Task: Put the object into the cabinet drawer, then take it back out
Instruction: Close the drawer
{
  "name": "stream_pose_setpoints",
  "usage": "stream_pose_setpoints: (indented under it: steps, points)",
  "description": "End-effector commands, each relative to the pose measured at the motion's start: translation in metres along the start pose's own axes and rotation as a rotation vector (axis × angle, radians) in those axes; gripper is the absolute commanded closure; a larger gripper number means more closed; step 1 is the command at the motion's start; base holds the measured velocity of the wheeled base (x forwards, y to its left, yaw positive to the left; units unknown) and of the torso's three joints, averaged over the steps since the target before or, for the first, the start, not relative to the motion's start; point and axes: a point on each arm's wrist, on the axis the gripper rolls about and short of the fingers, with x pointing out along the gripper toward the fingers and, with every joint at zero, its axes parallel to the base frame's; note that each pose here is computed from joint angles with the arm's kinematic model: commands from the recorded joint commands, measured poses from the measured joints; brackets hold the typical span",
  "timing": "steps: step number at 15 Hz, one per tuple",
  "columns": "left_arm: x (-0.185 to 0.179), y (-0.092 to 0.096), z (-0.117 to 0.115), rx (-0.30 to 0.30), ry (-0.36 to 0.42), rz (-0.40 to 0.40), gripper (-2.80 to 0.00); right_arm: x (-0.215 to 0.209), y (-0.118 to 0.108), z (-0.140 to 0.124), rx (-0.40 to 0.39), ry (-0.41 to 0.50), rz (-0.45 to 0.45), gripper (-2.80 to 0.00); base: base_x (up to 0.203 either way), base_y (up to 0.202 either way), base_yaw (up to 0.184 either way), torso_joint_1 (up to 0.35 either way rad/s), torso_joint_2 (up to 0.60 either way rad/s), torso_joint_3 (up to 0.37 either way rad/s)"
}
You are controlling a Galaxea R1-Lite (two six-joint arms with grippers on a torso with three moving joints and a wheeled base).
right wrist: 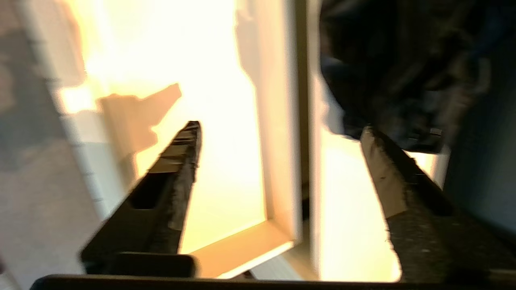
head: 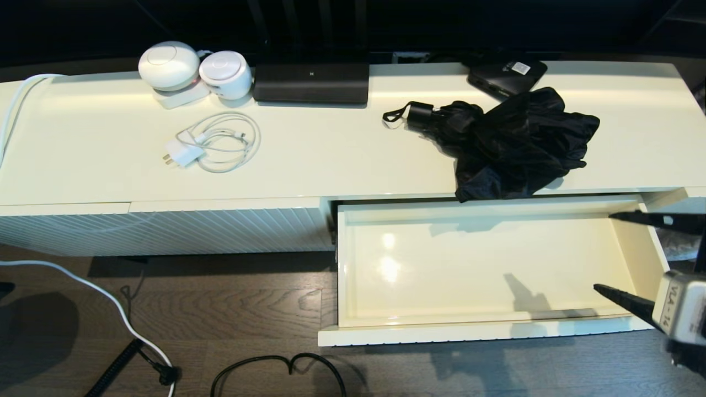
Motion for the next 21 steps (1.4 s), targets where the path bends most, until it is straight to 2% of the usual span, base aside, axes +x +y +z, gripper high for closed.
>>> stream_pose_setpoints:
  steps: [1,3,7,9,11,15,21]
  points:
    - [0.000,0.000,0.000,-0.001,-0.002,-0.001,0.00,0.001,0.016,-0.001,0.003,-0.011,0.063,0.00,0.000,0.000,0.000,0.000,0.00,0.000]
    - [0.000,0.000,0.000,-0.001,-0.002,0.000,0.00,0.012,0.030,-0.002,0.045,-0.018,0.140,0.00,0.000,0.000,0.000,0.000,0.00,0.000]
    - [0.000,0.000,0.000,-0.001,-0.002,-0.001,0.00,0.022,0.053,0.009,0.145,-0.090,0.276,0.00,0.000,0.000,0.000,0.000,0.00,0.000]
    - [0.000,0.000,0.000,-0.001,-0.002,-0.001,0.00,0.024,0.056,0.010,0.148,-0.119,0.306,0.00,0.000,0.000,0.000,0.000,0.00,0.000]
    - [0.000,0.000,0.000,-0.001,-0.002,-0.001,0.00,0.032,0.068,0.010,0.135,-0.117,0.367,0.00,0.000,0.000,0.000,0.000,0.00,0.000]
    - [0.000,0.000,0.000,-0.001,-0.001,-0.001,0.00,0.038,0.073,0.010,0.127,-0.113,0.363,0.00,0.000,0.000,0.000,0.000,0.00,0.000]
    - [0.000,0.000,0.000,-0.001,-0.002,0.000,0.00,0.039,0.088,0.009,0.113,-0.107,0.421,0.00,0.000,0.000,0.000,0.000,0.00,0.000]
